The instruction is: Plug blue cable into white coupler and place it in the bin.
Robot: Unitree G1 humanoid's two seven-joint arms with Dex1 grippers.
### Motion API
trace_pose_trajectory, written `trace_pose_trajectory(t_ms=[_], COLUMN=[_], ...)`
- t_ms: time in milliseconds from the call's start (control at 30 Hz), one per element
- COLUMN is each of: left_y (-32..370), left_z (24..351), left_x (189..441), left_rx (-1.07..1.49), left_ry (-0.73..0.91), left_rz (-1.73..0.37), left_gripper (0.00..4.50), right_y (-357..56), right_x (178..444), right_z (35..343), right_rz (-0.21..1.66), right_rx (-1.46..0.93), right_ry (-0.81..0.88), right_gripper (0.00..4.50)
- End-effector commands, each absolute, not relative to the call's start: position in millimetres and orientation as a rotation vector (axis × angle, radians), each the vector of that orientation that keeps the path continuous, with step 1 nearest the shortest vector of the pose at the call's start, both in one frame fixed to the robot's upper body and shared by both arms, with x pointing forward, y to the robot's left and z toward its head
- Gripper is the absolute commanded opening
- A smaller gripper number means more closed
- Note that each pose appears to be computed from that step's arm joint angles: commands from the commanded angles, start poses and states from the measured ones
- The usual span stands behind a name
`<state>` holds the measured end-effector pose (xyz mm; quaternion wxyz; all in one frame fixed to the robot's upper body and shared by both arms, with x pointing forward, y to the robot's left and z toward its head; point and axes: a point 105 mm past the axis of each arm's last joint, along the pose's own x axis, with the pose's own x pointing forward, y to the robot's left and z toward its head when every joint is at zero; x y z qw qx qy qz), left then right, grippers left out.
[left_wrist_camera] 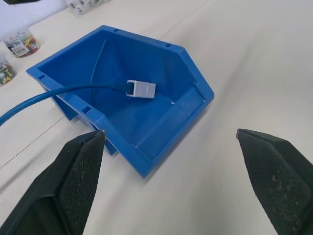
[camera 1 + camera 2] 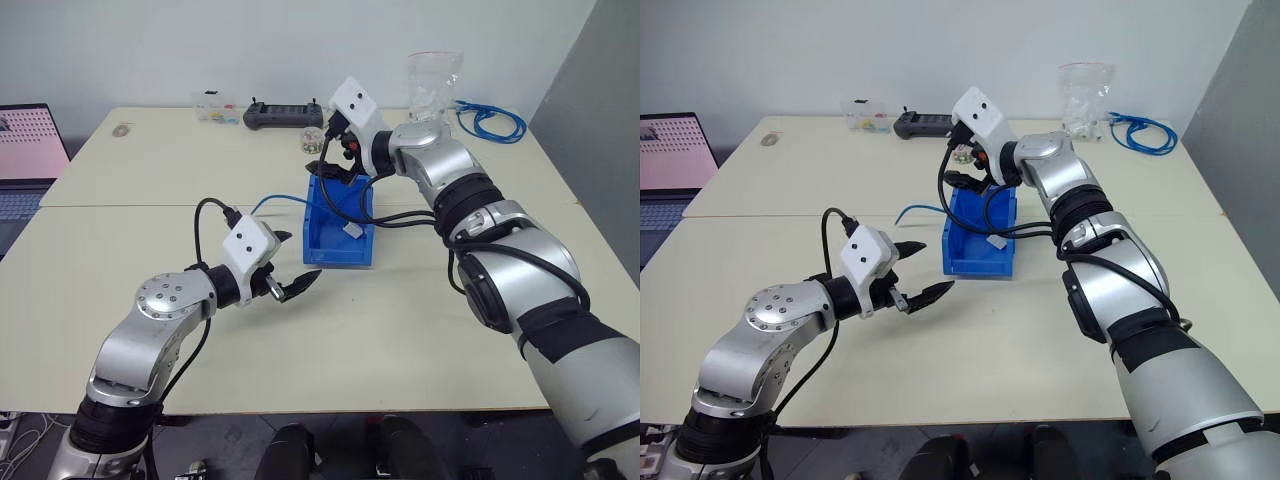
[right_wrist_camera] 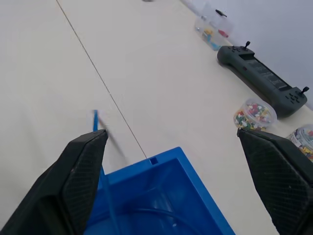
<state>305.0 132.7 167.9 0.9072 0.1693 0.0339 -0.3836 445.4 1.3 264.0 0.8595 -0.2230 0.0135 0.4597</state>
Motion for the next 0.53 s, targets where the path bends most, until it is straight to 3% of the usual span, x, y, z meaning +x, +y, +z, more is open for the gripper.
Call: trace_pose_trajectory(t_ms=[33,167,367,533], left_y=[160,192,215,216], left_z=[181,182,184,181], left_x=[314,319,318,320], left_rx=[0.322,0.355,0.339,0.295], left_ry=[0.041,0.052,0.06,0.082], left_rz=[-0.667,-0.534,-0.503,-0.591], left_gripper=[4.5,4.5,4.5,4.5], right_y=[-19,-53,-101,-129], right_x=[438,402,325,309], right_z=[286,267,226,204], right_rz=[1.024,1.148,1.212,1.061], right_rx=[-0.398,-0.347,-0.254,-0.17], right_ry=[-0.07,-0.077,0.086,0.168], right_gripper=[4.46,4.46,4.46,4.46])
